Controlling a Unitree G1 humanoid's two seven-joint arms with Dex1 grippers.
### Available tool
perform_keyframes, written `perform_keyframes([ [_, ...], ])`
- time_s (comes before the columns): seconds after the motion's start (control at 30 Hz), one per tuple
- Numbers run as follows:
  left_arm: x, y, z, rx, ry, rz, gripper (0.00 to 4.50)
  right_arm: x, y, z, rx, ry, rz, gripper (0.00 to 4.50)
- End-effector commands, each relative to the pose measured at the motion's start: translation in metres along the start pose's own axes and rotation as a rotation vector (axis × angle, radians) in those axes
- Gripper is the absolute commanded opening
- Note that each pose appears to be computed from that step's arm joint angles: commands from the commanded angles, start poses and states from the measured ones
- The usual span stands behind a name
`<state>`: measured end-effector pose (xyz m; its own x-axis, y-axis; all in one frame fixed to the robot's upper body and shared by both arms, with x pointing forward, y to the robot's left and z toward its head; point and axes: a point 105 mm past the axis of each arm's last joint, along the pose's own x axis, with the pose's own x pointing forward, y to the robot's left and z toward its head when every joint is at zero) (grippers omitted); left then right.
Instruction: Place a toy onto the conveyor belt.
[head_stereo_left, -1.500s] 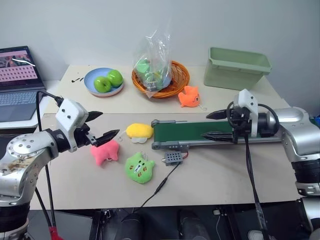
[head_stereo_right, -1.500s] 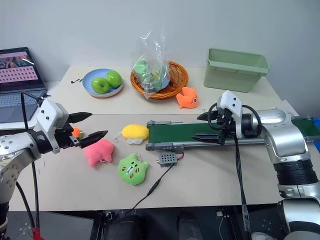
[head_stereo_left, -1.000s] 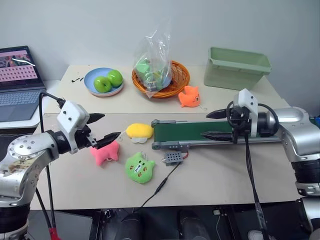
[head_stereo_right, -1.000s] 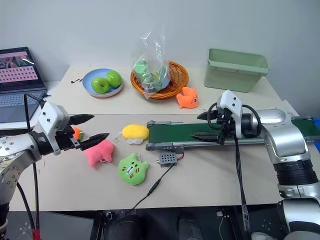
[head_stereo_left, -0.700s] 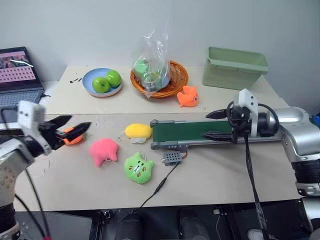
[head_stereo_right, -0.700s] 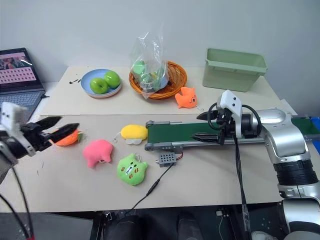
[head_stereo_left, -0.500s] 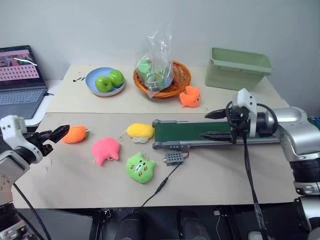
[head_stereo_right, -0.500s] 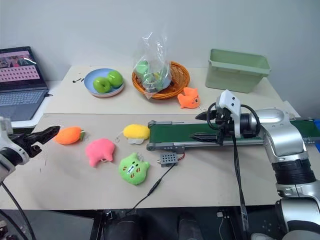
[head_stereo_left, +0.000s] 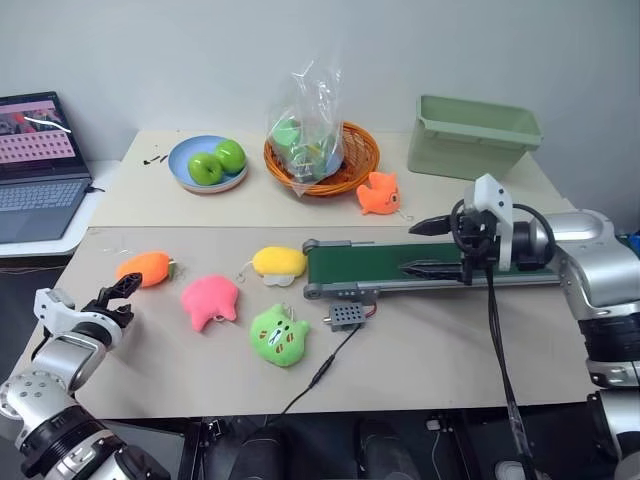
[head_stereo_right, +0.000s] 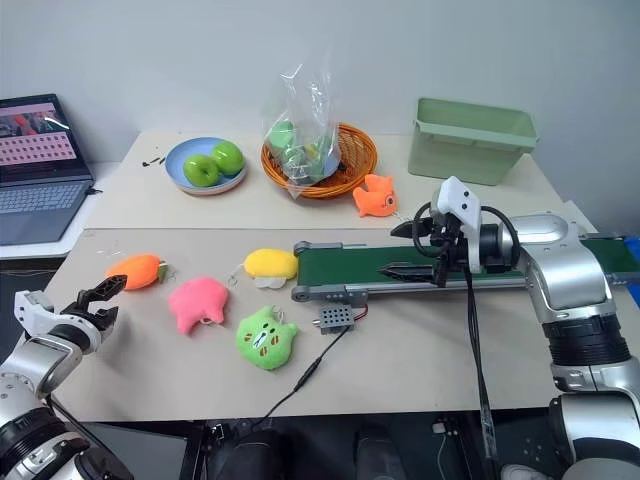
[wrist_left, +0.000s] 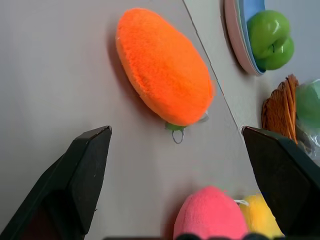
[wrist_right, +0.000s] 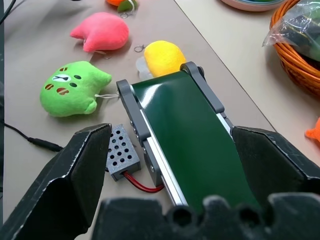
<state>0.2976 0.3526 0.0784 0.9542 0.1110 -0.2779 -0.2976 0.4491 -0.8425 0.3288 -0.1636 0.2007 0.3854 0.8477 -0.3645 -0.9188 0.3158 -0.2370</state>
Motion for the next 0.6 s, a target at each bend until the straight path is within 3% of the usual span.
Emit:
perform_keyframes([
  [0.03, 0.0, -0.006, 0.018, -0.019, -0.062, -0.05, 4.47, -0.011, 0.001, 0.019, -0.058, -0.037, -0.014, 4.5],
  [0.2, 0.012, -0.002, 0.032, -0.035, -0.105, -0.076, 4.47, -0.015, 0.003, 0.023, -0.068, -0.03, -0.017, 4.5],
  [0.6, 0.052, -0.005, 0.017, -0.067, -0.034, -0.088, 4.47, -0.032, 0.001, 0.034, -0.099, 0.004, -0.076, 4.5],
])
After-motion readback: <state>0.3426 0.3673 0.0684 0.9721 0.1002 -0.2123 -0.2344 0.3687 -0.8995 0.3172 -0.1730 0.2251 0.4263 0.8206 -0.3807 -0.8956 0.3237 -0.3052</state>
